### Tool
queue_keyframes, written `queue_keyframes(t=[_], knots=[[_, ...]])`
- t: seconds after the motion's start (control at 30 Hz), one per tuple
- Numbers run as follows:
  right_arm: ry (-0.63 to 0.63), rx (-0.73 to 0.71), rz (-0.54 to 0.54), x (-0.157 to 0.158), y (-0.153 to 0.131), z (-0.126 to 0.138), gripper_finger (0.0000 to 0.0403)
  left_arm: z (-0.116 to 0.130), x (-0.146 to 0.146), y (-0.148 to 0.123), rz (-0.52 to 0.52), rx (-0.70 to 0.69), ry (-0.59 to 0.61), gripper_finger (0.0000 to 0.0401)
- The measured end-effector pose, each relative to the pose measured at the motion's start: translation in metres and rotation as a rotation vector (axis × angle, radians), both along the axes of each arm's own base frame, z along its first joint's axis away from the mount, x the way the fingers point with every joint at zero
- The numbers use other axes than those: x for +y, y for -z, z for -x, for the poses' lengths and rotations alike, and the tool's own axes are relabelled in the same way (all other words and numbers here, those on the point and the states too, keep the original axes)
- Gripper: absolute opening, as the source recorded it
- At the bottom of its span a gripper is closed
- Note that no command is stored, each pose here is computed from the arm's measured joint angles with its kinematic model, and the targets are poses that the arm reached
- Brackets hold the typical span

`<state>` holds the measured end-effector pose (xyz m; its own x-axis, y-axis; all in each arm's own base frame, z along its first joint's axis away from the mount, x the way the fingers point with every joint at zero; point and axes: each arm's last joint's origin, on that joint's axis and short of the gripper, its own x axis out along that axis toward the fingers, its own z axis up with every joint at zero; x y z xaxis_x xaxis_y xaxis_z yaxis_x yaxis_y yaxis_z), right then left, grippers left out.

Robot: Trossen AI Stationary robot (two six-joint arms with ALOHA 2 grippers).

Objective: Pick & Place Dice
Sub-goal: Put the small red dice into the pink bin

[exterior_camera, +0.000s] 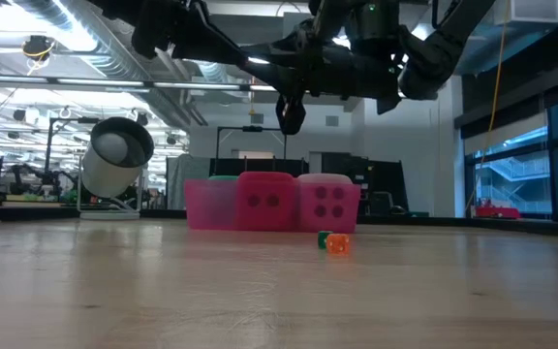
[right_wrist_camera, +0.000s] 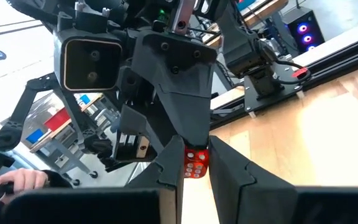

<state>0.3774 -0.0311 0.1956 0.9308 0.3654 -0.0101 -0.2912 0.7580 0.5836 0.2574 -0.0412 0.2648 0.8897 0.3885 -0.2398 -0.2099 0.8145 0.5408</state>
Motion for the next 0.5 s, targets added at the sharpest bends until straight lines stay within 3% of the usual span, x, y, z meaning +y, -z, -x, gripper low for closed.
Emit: queue_keyframes(t=[0.27,0.5], knots=[[-0.014,0.035,-0.005,-0.004,0.005,0.001,0.0052,0.000,-0.007,-0.015,0.023,-0.017,0.006,0.0119],[-0.017,0.020,-0.002,-0.006,0.003,0.001,0.0052,0.002,-0.010,-0.012,0.070,0.005,-0.006,0.0165]])
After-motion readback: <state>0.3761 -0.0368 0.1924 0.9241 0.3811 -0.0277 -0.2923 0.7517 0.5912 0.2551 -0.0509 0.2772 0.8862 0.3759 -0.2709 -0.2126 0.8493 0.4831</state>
